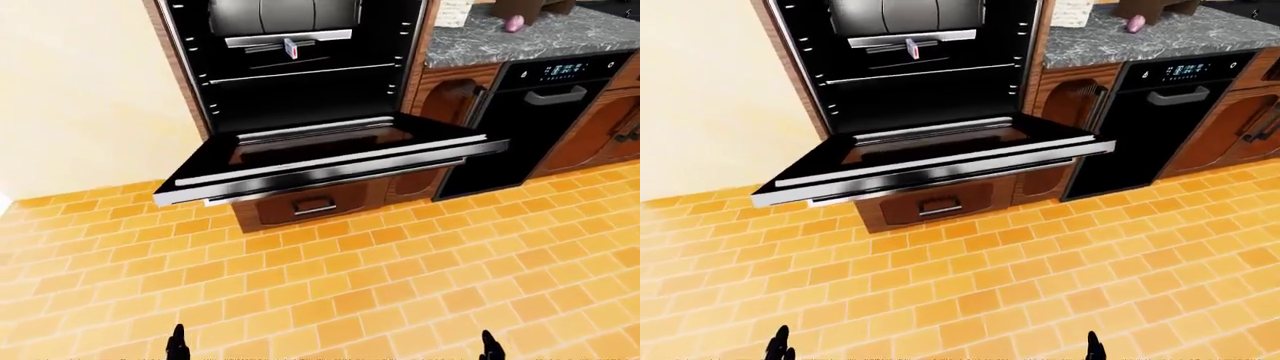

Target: Close the oven door.

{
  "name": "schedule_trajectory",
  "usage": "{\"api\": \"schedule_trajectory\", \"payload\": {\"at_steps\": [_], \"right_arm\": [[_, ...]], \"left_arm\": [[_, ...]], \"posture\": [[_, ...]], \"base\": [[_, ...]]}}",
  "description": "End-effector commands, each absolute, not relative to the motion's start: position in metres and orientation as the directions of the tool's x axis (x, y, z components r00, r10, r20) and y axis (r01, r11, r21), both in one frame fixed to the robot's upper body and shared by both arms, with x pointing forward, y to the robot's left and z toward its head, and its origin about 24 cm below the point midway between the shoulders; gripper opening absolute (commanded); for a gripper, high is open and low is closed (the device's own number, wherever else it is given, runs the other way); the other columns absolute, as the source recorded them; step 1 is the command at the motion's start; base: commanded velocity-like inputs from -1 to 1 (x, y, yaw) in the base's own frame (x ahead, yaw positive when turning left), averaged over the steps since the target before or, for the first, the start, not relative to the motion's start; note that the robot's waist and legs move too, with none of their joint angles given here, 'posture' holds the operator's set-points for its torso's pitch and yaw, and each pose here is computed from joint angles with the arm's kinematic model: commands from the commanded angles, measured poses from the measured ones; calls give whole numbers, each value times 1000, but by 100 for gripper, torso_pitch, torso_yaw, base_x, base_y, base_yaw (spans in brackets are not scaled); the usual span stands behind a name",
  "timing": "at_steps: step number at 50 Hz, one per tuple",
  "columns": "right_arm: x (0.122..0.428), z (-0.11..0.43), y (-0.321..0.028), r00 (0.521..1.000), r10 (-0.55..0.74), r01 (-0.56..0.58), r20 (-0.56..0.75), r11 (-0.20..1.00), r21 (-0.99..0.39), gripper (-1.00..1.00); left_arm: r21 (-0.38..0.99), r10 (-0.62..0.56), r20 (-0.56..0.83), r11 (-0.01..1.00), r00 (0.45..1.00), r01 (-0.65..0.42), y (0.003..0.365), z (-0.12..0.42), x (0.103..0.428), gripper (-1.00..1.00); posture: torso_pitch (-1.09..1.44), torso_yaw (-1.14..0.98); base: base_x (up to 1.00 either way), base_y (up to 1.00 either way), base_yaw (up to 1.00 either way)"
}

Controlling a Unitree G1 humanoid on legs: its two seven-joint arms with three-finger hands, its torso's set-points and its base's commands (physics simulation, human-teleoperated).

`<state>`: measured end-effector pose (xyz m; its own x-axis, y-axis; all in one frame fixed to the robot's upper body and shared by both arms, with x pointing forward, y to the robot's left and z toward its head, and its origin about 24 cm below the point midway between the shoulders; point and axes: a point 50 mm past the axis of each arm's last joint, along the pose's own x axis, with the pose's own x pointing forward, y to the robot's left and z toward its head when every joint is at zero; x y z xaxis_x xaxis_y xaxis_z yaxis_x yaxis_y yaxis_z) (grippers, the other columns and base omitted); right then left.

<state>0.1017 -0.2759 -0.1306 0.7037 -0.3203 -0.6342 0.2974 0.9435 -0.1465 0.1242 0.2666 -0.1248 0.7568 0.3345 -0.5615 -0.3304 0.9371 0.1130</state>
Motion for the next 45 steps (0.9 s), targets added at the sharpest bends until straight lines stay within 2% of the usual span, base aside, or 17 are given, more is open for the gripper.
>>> {"api": "schedule_trajectory", "payload": {"at_steps": [1, 45], "right_arm": [[109, -125, -279, 734, -326, 295, -596, 943, -152, 100], [111, -125, -279, 739, -321, 289, -593, 945, -152, 100]], "left_arm": [[135, 372, -503, 925, 780, -354, 279, -116, 132, 100], [135, 367, -497, 928, 786, -348, 277, -115, 136, 100]], "posture": [[0, 0], [0, 0]], "base": [[0, 27, 0], [0, 28, 0]]}}
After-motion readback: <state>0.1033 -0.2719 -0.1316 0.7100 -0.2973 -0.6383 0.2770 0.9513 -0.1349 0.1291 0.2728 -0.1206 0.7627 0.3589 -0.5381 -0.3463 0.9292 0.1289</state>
